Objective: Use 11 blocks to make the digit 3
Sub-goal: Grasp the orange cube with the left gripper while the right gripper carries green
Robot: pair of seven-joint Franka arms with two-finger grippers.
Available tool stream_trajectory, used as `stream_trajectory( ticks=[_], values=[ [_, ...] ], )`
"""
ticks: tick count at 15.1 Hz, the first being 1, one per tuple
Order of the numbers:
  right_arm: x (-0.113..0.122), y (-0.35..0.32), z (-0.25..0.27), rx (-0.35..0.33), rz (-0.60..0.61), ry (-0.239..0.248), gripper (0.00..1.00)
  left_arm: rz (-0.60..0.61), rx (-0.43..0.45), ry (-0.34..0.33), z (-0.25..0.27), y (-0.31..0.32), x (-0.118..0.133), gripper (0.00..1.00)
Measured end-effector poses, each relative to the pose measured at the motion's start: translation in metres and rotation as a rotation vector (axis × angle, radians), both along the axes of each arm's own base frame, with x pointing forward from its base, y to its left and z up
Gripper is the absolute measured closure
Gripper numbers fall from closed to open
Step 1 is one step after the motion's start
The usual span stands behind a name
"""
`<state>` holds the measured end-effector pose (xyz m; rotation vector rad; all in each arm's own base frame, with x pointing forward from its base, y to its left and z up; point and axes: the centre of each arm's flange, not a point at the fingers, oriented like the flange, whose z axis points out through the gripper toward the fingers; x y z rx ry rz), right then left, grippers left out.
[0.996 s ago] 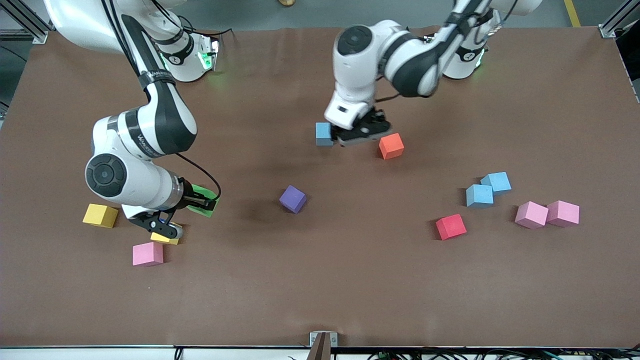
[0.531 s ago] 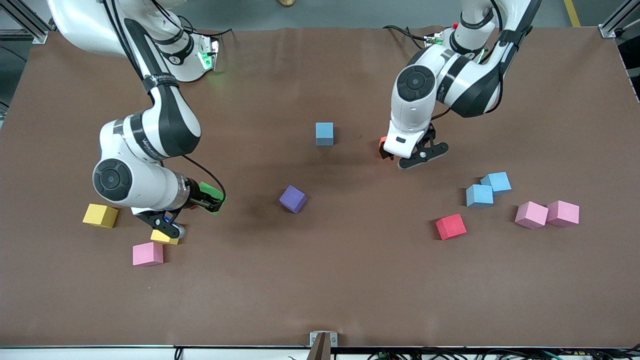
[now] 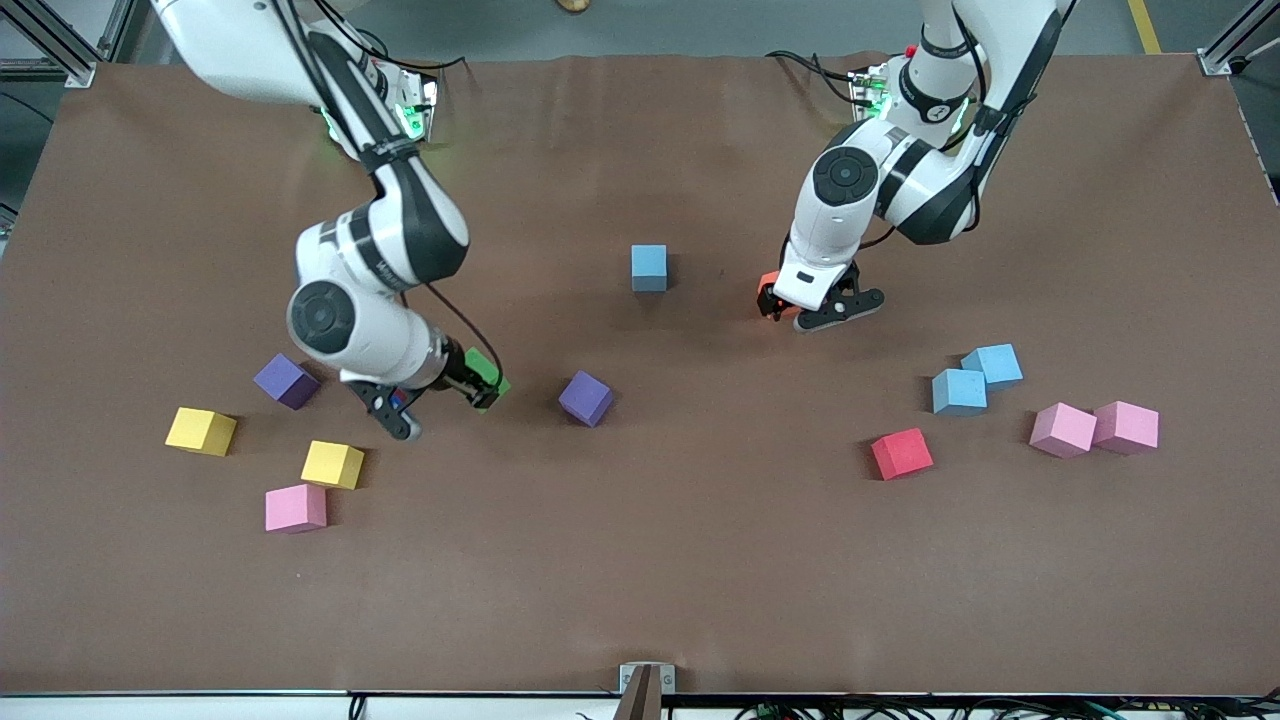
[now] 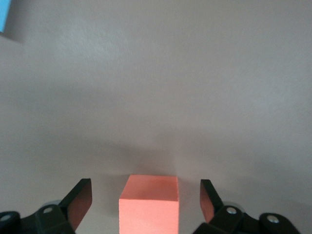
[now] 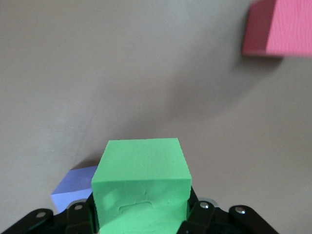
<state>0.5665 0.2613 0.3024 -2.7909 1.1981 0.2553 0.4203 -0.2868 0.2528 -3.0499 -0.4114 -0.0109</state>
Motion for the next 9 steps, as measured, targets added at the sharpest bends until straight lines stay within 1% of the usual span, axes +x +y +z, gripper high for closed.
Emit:
stream_trajectory(
  ticks=[1, 4, 6, 9],
  values=[
    [-0.019, 0.004, -0.008, -0.012, -0.038, 0.006, 0.37, -0.018, 0.005, 0.013, -0.006, 0.002, -0.004, 0.03],
    [-0.069, 0.017, -0.028, -0.047, -0.159, 0.054, 0.37, -0.068, 0.013, 0.043, -0.020, 0.005, -0.011, 0.03],
    [-0.095, 0.033, -0.039, -0.046, -0.255, 0.069, 0.37, -0.078, 0.006, 0.047, -0.026, 0.005, -0.012, 0.03],
    [-0.129, 0.060, -0.054, -0.067, -0.387, 0.083, 0.37, -0.080, -0.016, 0.040, -0.034, 0.002, -0.012, 0.03]
  ],
)
